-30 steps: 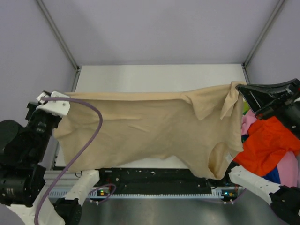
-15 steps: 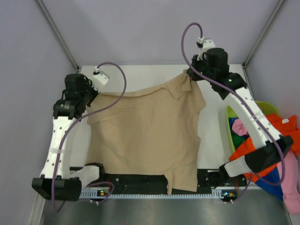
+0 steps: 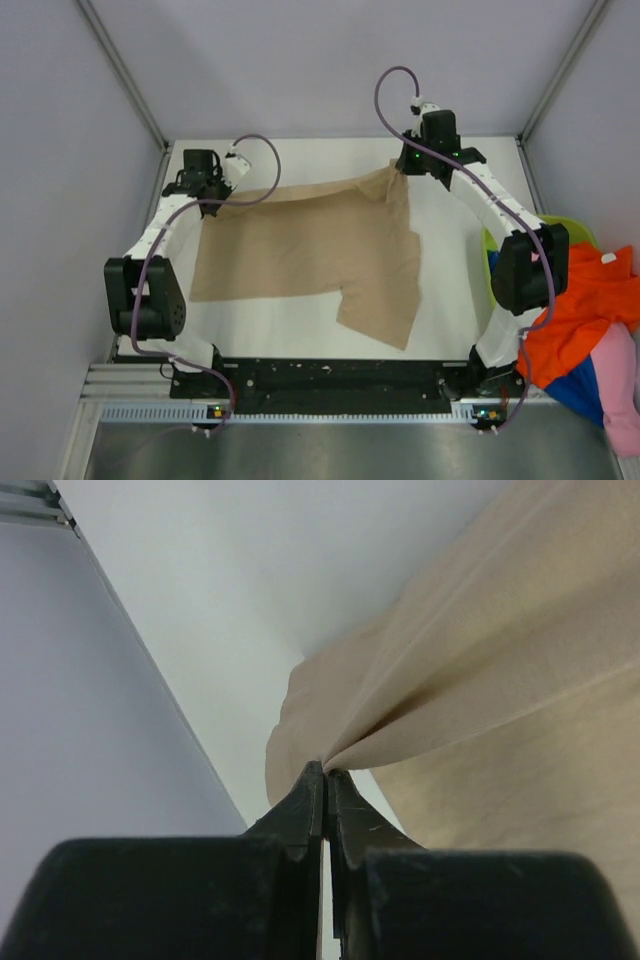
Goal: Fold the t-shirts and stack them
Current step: Flatten out the tshirt
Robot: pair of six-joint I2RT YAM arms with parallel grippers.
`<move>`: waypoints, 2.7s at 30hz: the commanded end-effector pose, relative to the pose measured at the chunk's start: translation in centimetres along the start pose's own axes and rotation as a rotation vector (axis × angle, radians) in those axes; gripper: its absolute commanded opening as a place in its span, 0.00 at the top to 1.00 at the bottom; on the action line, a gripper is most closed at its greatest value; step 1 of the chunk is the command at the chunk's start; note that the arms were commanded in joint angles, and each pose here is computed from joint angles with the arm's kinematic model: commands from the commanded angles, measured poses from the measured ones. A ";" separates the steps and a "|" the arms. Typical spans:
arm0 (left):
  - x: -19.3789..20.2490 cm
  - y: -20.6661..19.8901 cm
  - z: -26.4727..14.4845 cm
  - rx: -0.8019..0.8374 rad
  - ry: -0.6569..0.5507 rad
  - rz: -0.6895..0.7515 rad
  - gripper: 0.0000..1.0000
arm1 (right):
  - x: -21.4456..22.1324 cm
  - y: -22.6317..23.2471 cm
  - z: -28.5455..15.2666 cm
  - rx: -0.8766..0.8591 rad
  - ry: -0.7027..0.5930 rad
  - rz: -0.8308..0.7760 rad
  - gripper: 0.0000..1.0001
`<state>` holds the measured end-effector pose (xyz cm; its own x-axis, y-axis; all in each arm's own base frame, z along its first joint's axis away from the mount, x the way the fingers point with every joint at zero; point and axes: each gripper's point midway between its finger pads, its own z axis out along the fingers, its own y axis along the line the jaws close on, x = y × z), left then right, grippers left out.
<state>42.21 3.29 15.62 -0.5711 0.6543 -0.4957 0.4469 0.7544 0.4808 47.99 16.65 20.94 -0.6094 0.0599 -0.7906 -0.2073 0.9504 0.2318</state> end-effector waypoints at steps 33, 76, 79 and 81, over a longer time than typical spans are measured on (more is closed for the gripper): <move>-4.9 7.9 -23.0 -0.358 -0.301 -0.057 1.00 | -4.5 8.2 -26.8 -0.358 -0.429 -0.085 1.00; -5.3 5.8 6.1 -0.074 0.014 0.027 1.00 | -0.3 0.5 8.6 -0.161 -0.033 0.151 1.00; -4.3 5.2 8.6 -0.057 0.046 0.069 1.00 | 0.8 -0.2 10.1 -0.153 -0.009 0.156 1.00; -3.9 5.1 9.5 -0.060 0.062 0.092 1.00 | 1.1 -0.3 10.7 -0.156 -0.003 0.150 1.00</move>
<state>50.01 4.07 9.65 -0.6348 0.6806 -0.3658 0.5186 0.7262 0.4513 52.11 18.70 8.10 -0.7569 0.1583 -0.6340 -0.1439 0.9061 0.3979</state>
